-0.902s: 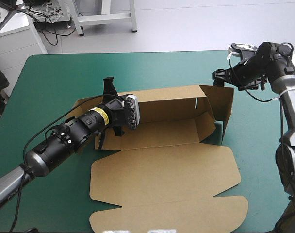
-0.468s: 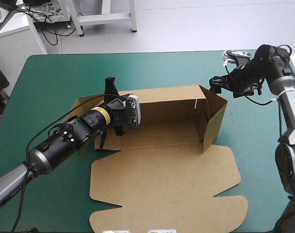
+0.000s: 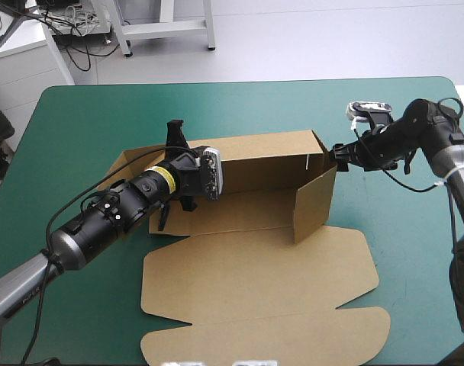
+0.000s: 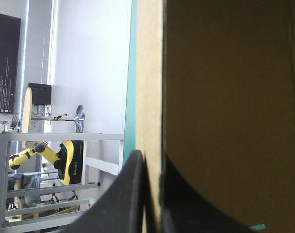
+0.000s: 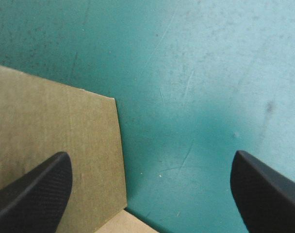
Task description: Fold the box
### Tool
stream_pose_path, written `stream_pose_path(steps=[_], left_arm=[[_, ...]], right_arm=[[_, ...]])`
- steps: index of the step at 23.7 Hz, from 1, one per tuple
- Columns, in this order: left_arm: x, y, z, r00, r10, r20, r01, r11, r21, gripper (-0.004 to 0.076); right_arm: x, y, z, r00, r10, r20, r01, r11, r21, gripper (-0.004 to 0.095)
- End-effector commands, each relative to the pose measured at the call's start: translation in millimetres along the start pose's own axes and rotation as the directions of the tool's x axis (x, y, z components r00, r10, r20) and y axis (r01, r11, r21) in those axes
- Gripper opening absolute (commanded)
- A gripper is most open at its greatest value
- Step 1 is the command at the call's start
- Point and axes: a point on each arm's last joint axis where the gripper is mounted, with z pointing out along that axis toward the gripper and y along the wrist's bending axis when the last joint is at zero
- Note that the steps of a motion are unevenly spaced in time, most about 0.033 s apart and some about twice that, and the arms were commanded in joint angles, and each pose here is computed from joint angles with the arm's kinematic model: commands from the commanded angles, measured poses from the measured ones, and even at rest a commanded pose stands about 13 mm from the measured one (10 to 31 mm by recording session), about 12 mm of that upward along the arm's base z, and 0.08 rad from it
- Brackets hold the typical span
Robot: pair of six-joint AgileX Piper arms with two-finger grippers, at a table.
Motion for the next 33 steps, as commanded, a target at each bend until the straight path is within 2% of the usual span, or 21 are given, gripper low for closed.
stream_pose_path(steps=[1, 6, 12, 15, 18, 23, 27, 31, 33], left_arm=[[-4.0, 7.1, -3.1, 0.999, -0.035, 0.018, 0.035, 0.999, -0.021, 0.0015], [-2.7, 4.8, -0.5, 0.999, -0.036, 0.005, 0.036, 0.999, -0.007, 0.0015], [-2.0, 3.3, 1.1, 0.999, -0.034, 0.001, 0.034, 0.999, 0.000, 0.0015], [-1.2, 1.1, 4.4, 1.000, -0.022, -0.005, 0.022, 1.000, 0.011, 0.0015], [-0.1, -2.6, 9.9, 0.999, -0.032, -0.013, 0.032, 0.999, 0.030, 0.0015], [-0.6, -10.0, 16.7, 0.999, -0.030, -0.026, 0.031, 0.997, 0.069, 0.0015], [-15.2, -18.1, 16.6, 1.000, 0.013, 0.018, -0.015, 0.996, 0.090, 0.0015], [-18.8, -18.8, 16.3, 0.999, 0.017, 0.035, -0.020, 0.996, 0.085, 0.0015], [-17.8, -19.7, 16.2, 1.000, 0.013, 0.024, -0.015, 0.995, 0.096, 0.0015]], right_arm=[[4.5, 12.1, -32.3, 0.984, -0.058, 0.171, 0.060, 0.998, -0.008, 0.0809], [20.4, 17.3, -34.9, 0.964, -0.113, 0.241, 0.119, 0.993, -0.009, 0.0809], [48.6, 24.0, -41.3, 0.917, -0.226, 0.330, 0.227, 0.973, 0.035, 0.0809], [54.5, 27.2, -46.0, 0.906, -0.248, 0.343, 0.250, 0.967, 0.039, 0.0809], [57.1, 30.8, -45.0, 0.907, -0.261, 0.329, 0.277, 0.961, -0.001, 0.0809], [56.0, 33.2, -44.9, 0.899, -0.269, 0.346, 0.294, 0.956, -0.022, 0.0809], [52.2, 39.0, -34.4, 0.883, -0.302, 0.360, 0.347, 0.936, -0.066, 0.0809], [49.7, 54.4, -19.1, 0.868, -0.357, 0.346, 0.405, 0.912, -0.074, 0.0807], [45.8, 64.4, -14.1, 0.848, -0.378, 0.373, 0.424, 0.904, -0.048, 0.0777]])
